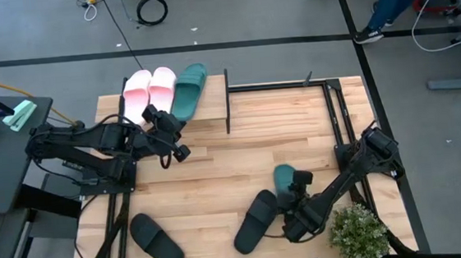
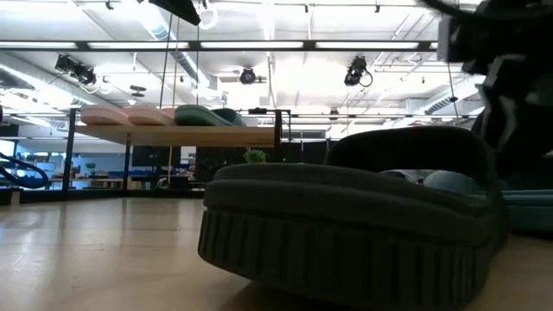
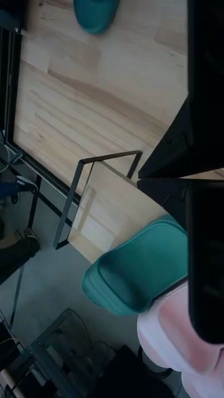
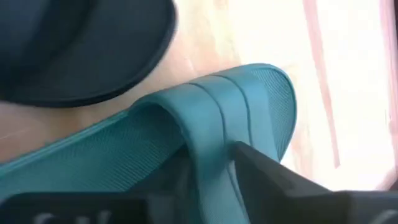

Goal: Pick and place slides into the shelf
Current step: Put the green slide on the shelf

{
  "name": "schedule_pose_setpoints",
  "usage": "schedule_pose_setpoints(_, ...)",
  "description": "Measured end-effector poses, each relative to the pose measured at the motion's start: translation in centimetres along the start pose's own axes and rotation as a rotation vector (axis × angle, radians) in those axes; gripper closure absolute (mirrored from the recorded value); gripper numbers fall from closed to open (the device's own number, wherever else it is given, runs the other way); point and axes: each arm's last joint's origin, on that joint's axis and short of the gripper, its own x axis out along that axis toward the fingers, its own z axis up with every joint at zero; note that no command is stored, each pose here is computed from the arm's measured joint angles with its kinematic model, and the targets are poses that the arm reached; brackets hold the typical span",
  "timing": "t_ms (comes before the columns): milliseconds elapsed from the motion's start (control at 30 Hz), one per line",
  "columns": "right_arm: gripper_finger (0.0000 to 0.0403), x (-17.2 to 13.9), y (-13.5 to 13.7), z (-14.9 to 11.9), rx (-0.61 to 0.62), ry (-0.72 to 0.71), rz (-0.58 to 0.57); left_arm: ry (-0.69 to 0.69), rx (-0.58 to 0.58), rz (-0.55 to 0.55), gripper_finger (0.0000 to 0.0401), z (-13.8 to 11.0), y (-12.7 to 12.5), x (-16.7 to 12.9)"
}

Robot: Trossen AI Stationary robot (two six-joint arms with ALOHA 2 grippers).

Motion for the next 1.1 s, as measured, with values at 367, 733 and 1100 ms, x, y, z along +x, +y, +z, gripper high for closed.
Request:
schedule_pose_setpoints(367,0.0391,-1.3,-2.9,1.9,-0.058,-0.214,-0.241,0.001,-0.057,0.000,0.0382,0.0,0.0,0.0)
schedule_pose_setpoints(733,0.0391,-10.0,-13.5,9.4,0.162,-0.651,-0.461,0.011,-0.007,-0.027,0.0392,-0.5,-0.5,-0.6)
schedule_pose_setpoints(1100,0.0391,-5.2,-20.3,19.4,-0.030,-0.835,-0.202,-0.017,0.117,0.032,0.0392,-0.4,-0.5,-0.8)
